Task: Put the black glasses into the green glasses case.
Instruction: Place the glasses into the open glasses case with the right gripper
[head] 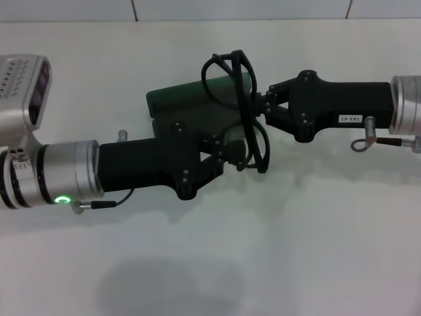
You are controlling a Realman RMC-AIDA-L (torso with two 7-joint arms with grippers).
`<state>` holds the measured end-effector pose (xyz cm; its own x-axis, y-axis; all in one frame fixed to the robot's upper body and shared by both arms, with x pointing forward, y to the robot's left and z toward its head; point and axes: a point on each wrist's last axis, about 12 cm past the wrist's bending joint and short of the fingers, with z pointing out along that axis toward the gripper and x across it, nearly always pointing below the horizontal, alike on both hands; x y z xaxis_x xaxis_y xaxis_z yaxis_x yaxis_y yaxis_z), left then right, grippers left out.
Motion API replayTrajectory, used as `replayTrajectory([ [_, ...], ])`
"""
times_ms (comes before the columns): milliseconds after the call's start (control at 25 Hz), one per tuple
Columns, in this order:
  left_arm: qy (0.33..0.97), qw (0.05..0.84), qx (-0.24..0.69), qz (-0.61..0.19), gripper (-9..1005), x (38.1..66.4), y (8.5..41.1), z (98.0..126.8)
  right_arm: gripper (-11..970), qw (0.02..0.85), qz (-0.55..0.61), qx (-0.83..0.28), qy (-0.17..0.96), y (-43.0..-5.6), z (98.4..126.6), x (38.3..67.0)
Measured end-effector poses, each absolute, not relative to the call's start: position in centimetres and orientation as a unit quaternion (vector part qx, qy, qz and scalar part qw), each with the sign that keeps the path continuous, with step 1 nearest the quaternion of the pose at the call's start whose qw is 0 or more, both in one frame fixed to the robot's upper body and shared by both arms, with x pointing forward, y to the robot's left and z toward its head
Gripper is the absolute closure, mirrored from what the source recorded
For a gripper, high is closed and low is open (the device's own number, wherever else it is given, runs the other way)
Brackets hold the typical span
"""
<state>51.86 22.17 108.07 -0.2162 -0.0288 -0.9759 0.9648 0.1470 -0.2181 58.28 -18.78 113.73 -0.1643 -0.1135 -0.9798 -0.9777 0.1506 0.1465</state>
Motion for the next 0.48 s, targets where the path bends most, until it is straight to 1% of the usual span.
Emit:
replayTrajectory([
  [240,0.594,0.478,0.402,-0.507,993,51.3,23.6,107.7,835,0.482,0.422,-0.459,0.615,-18.8,113.5,59.3],
  [480,0.642,0.477,0.4,-0.448,993,49.9,26.9,106.1,832,0.503,0.359,-0.514,0.595,-17.3,114.7,60.9],
])
